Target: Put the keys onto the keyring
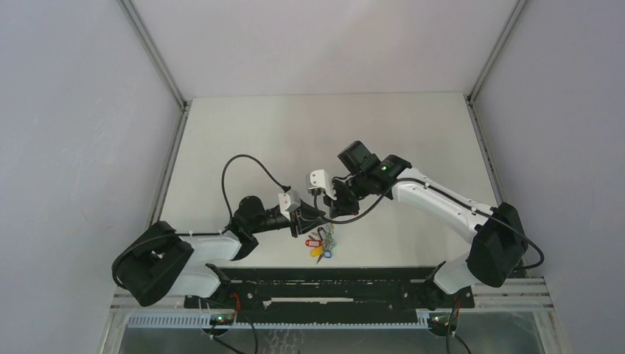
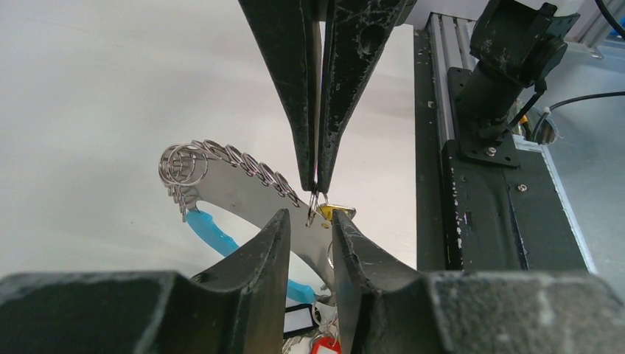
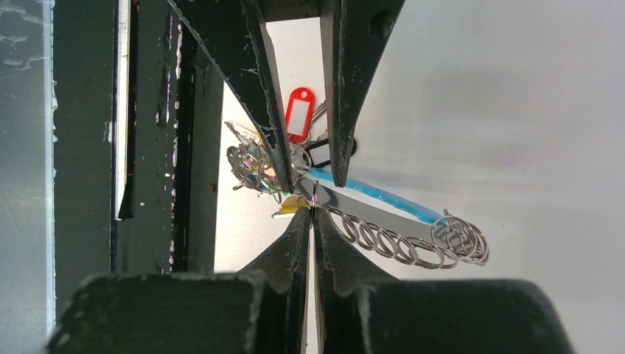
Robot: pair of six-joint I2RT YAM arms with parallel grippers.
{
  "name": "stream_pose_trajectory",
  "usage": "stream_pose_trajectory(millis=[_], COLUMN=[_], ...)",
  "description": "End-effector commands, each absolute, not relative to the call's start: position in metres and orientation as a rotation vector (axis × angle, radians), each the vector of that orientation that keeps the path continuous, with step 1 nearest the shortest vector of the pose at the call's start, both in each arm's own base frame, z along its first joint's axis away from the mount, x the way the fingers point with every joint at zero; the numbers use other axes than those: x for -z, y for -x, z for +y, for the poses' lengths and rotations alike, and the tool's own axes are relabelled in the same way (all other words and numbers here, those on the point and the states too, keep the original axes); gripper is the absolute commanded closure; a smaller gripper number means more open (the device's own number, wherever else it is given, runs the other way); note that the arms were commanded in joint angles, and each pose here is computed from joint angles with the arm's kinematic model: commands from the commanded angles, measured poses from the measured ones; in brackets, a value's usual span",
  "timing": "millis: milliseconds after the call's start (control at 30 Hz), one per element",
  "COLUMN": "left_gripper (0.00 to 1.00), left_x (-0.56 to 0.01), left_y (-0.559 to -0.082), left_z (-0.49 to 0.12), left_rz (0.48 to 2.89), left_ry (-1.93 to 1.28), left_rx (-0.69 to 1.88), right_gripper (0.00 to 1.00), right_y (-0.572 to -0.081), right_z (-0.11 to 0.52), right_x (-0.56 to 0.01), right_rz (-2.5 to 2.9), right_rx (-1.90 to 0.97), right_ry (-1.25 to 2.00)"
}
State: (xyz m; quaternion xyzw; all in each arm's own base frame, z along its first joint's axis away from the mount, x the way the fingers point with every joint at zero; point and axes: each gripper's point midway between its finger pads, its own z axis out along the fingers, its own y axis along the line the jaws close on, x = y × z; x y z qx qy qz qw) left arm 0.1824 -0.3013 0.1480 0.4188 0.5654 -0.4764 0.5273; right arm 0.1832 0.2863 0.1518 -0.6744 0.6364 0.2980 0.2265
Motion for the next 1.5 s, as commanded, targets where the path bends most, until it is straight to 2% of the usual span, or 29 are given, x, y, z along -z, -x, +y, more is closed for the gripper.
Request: stream_pose_trajectory(millis=[0, 233, 567, 800, 933, 1100, 1467], left_gripper=[0.69, 0.79, 1.00, 1.00, 1.00, 1.00, 1.00], left_x=[-0.175, -0.173, -0.176, -0.187, -0.189, -0.190, -0.189], left_y=[-0.191, -0.192, -0.185, -0.189, -0.193, -0.197, -0.199], left_z=[-0.311, -0.314, -0.317, -0.309, -0.306, -0.301, -0.298], left_rz=[1.250, 1.255, 1.237, 1.208, 1.211, 1.216, 1.224], left_ry=[-1.003, -1.009, -1.032, -0.923, -0.878, -0.837, -0.806], left_rx=[1.155, 1.174, 1.232, 1.228, 1.215, 1.181, 1.170], right_gripper=[1.00, 1.00, 1.00, 0.99, 0.84, 0.78, 0.75], right_y=[-0.188, -0.186, -0.188, -0.194, -0.193, -0.198, -0.197], right_z=[0.302, 0.304, 0.307, 0.299, 0.291, 0.282, 0.282], right_x=[-0.173, -0.173, -0.175, -0.184, -0.191, -0.194, -0.184], right_rz=[1.639, 1.624, 1.613, 1.653, 1.648, 1.642, 1.583], right_rx=[-0.835, -0.851, -0.848, -0.822, -0.873, -0.929, -1.070], right_ry=[1.855, 1.864, 1.854, 1.743, 1.631, 1.471, 1.364])
